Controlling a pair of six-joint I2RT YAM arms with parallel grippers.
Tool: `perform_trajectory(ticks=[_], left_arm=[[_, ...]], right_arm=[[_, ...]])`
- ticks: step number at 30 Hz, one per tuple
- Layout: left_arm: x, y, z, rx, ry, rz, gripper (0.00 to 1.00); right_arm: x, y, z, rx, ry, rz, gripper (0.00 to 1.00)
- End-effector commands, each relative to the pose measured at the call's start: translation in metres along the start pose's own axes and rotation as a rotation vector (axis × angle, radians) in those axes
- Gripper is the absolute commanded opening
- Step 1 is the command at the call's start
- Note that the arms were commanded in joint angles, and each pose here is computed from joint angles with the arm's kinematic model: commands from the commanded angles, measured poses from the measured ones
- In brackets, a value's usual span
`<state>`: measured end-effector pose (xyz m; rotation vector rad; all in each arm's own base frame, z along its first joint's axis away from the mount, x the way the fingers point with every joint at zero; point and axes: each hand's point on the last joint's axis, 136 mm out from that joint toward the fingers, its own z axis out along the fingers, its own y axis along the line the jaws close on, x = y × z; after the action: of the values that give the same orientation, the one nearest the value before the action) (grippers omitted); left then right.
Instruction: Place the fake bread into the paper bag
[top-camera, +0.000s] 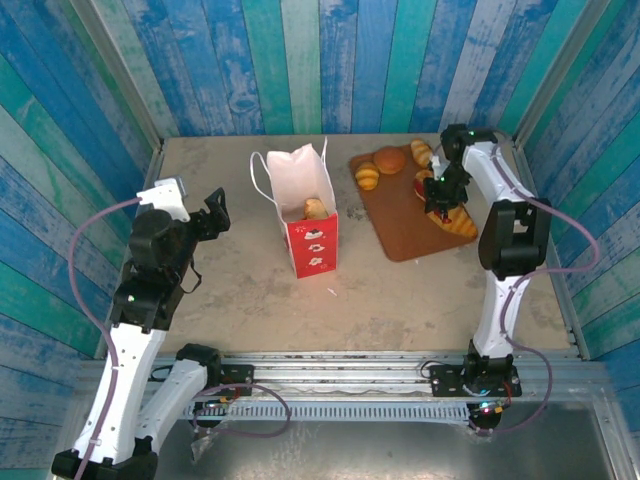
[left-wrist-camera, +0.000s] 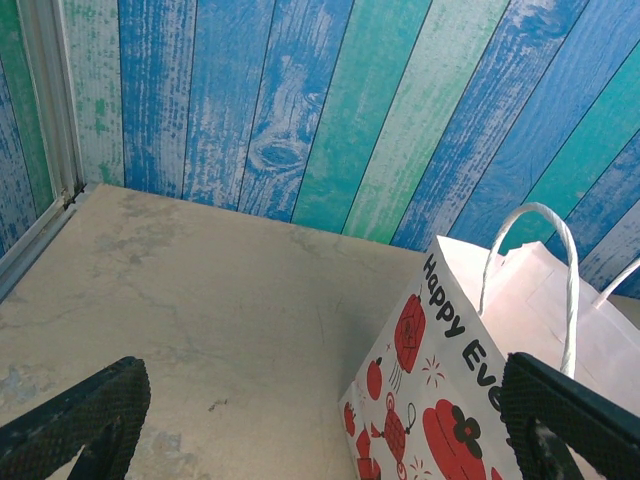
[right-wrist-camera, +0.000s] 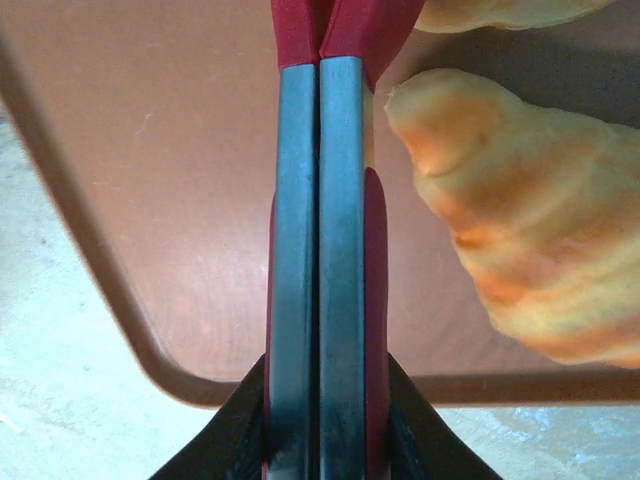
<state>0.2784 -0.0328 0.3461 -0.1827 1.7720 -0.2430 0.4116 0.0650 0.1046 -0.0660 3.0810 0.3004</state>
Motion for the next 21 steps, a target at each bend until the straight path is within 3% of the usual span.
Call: perform_trajectory(ticks=[1,11,21], left_arm=[[-0.008,-0.001,-0.005,0.000,-0.027,-0.018,0.94],[-0.014,-0.006,-0.007,0.026,-0.044,-0.033,0.94],[-0.013,-0.016,0.002,0.080,-0.032,-0.062,0.94]], right_arm=[[0.007,0.014,-0.034,-0.052,-0.062,-0.018,0.06],[0.027,0.049,-0.081,-0.111,-0.270,-0.114,0.06],[0.054,0.092,-0.127,-0.067,-0.601,-0.256,0.07]])
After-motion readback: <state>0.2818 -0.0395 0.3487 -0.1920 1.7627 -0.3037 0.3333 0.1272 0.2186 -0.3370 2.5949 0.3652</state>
